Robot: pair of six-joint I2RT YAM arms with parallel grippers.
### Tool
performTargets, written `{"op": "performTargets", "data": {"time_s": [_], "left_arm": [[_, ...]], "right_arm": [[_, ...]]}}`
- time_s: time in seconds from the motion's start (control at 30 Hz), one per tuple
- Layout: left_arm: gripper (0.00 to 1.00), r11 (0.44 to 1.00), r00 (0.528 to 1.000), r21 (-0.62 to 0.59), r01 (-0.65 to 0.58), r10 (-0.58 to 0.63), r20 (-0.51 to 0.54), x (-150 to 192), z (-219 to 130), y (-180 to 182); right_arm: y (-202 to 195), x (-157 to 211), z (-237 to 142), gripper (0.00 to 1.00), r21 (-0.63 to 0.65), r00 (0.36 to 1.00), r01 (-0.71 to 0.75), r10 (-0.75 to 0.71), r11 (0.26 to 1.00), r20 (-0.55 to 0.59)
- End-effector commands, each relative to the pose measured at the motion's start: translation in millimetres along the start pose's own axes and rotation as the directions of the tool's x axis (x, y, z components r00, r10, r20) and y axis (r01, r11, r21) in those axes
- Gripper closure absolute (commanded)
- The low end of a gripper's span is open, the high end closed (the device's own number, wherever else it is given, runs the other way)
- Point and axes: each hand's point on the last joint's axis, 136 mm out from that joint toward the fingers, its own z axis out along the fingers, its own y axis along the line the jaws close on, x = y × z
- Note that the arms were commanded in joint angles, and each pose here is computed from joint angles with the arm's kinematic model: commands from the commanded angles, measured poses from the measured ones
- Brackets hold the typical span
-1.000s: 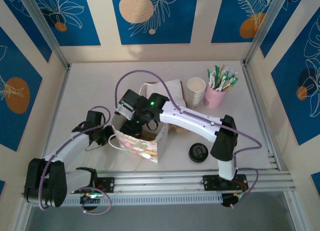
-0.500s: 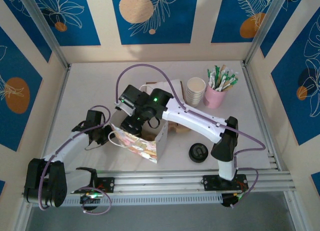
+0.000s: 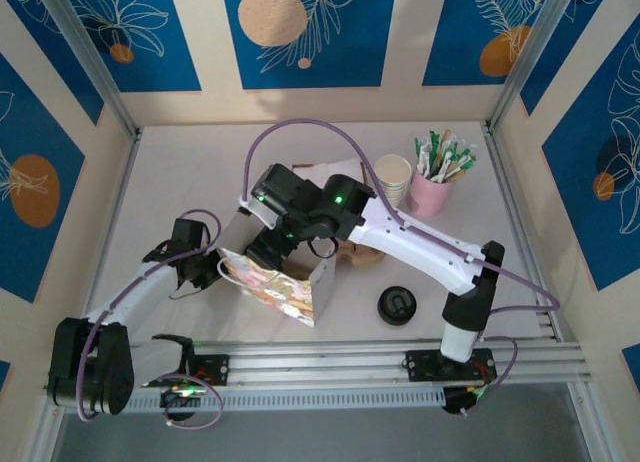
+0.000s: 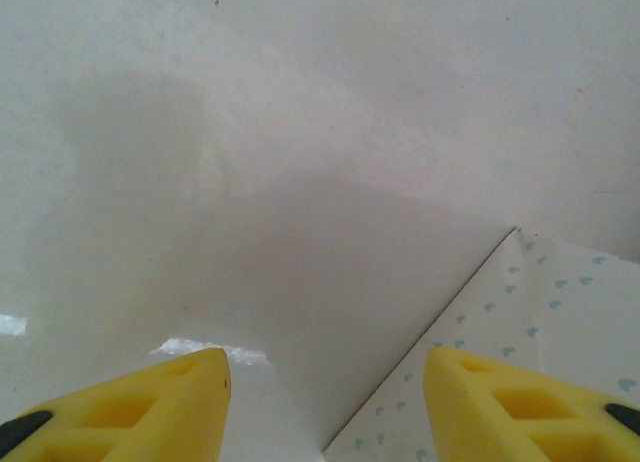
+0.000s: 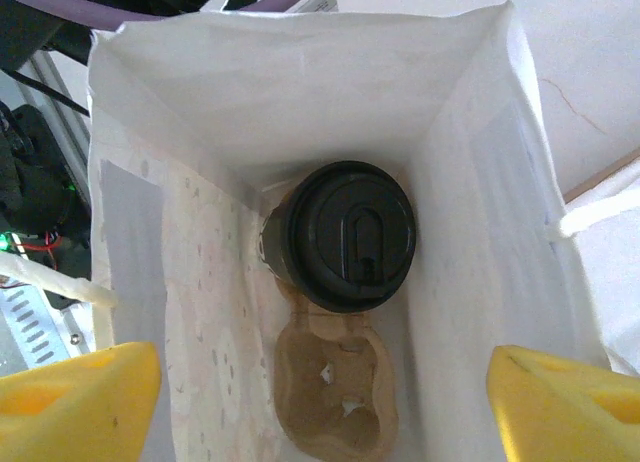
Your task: Pack the takeout coffee
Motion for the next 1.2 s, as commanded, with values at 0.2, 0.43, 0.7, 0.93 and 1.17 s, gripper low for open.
{"op": "performTargets", "data": {"time_s": [0.2, 0.43, 0.7, 0.93, 1.17], "left_arm": [[0.46, 0.999, 0.999, 0.001, -0.036, 0.036, 0.025, -5, -12, -7], [0.46, 0.999, 0.999, 0.001, -0.037, 0.037, 0.03, -5, -14, -7], [0.46, 0.999, 0.999, 0.001, -0.038, 0.038, 0.037, -7, -16, -8], [0.46, 0.999, 0.998, -0.002, -0.037, 0.037, 0.04, -8, -16, -8], [0.46, 0.999, 0.998, -0.004, -0.04, 0.04, 0.046, -10, -17, -9]], "right_arm": [[5, 8, -19, 0.17, -0.005, 1.0, -0.013, 0.013, 1.0, 0.006], [9, 8, -32, 0.22, -0.027, 0.999, -0.021, 0.022, 0.999, 0.034], [12, 10, -49, 0.23, -0.056, 0.997, -0.026, 0.029, 0.998, 0.071], [13, 6, -67, 0.23, -0.073, 0.991, -0.029, 0.038, 0.997, 0.131], [6, -2, -86, 0.22, -0.047, 0.975, -0.04, 0.05, 0.998, 0.216]]}}
